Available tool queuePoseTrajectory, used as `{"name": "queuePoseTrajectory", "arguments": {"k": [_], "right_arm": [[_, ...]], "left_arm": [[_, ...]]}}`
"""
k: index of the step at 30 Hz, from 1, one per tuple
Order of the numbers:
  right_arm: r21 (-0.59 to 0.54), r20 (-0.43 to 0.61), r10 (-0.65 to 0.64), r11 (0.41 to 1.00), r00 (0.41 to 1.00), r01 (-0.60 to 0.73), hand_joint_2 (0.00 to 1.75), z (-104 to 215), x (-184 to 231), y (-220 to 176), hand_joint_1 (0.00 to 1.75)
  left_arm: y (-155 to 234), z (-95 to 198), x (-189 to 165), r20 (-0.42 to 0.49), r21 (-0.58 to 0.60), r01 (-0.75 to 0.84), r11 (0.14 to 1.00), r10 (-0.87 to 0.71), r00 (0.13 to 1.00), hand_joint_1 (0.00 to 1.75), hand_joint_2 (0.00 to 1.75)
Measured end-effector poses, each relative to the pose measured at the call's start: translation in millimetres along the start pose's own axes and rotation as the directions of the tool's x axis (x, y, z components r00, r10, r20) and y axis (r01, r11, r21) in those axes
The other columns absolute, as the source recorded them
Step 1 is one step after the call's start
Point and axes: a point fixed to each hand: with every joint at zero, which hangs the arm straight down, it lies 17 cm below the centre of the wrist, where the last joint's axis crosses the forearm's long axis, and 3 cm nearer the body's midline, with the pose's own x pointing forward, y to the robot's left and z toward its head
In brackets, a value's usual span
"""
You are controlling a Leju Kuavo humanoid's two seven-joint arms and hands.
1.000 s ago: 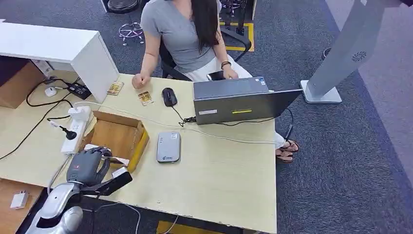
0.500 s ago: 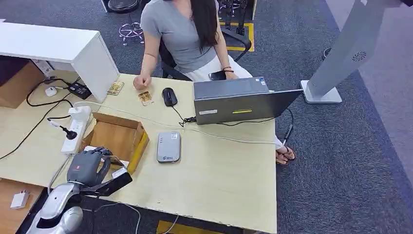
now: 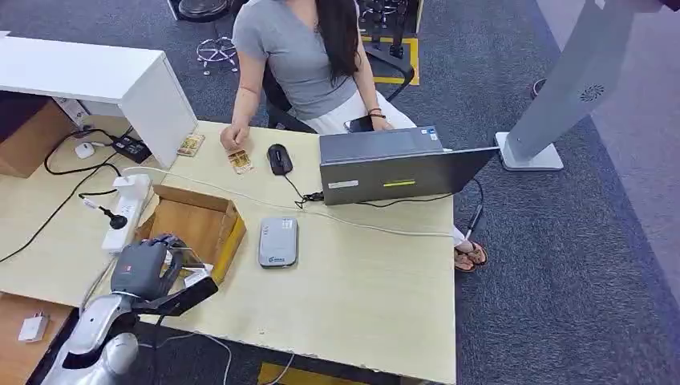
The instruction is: Pass the card to the sensor for recognition and then transmit it.
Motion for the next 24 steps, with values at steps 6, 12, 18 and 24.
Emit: {"name": "queuePoseTrajectory", "arguments": {"k": [6, 12, 18, 24], "right_arm": [[0.006, 0.006, 0.02, 1.0, 1.0, -0.02, 0.0, -0.2, 2.4, 1.0, 0.0], [0.004, 0.001, 0.027, 1.0, 1.0, -0.027, 0.0, -0.4, 1.4, 0.1, 0.0], [0.003, 0.002, 0.028, 1.0, 1.0, -0.028, 0.0, -0.4, 1.5, -0.2, 0.0], [0.006, -0.003, 0.035, 0.999, 0.999, -0.035, 0.0, -0.4, 0.6, 0.0, 0.0]], "left_arm": [[54.6, -59.1, 33.0, 0.07, 0.113, -0.067, 0.991, 0.059, 0.996, 1.75, 1.75], [95.0, -95.4, 69.7, 0.141, 0.187, -0.102, 0.977, 0.076, 0.987, 1.75, 1.75], [98.7, -100.0, 80.2, 0.162, 0.192, -0.113, 0.975, 0.082, 0.983, 1.75, 1.75], [111.6, -110.7, 91.9, 0.177, 0.22, -0.123, 0.968, 0.084, 0.981, 1.75, 1.75]]}}
